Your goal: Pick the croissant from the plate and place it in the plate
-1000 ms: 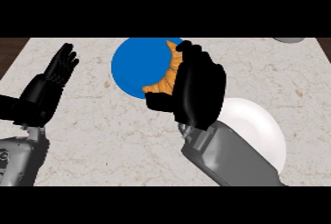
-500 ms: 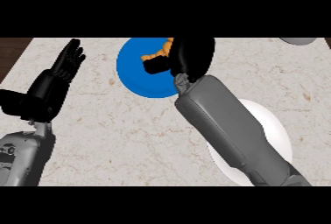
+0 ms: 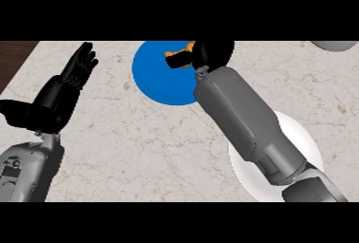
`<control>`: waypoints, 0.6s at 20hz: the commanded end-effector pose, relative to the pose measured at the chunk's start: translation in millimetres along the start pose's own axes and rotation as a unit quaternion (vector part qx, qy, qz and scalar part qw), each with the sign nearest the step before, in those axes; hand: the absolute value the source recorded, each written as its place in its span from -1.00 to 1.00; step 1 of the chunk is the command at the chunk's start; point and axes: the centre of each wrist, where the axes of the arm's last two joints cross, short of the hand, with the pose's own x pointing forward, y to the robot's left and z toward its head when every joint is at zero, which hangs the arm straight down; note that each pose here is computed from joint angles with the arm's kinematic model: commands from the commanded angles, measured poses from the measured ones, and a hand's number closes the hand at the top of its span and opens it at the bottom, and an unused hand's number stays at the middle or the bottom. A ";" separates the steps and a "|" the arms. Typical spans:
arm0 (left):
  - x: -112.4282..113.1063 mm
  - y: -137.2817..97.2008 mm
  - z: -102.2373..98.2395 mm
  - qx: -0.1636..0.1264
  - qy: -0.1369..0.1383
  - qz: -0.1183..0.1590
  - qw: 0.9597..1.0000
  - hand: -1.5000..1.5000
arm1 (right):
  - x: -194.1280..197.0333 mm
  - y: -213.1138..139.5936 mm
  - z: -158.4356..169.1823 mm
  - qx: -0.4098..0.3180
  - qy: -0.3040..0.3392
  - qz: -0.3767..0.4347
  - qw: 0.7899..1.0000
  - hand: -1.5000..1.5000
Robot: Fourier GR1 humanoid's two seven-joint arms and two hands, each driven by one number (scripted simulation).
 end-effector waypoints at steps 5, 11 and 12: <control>2.8 -5.7 -5.8 -0.013 -0.006 0.001 1.000 0.00 | -16.1 16.7 -19.0 0.003 0.094 -0.089 0.992 -1.00; 9.2 -3.8 -11.6 -0.018 -0.009 -0.002 1.000 0.00 | -18.0 15.9 -24.2 -0.033 0.057 -0.165 0.984 -1.00; 7.5 -15.3 -12.6 -0.019 -0.005 -0.001 1.000 0.00 | -12.3 12.6 -24.0 -0.056 0.049 -0.178 0.981 -1.00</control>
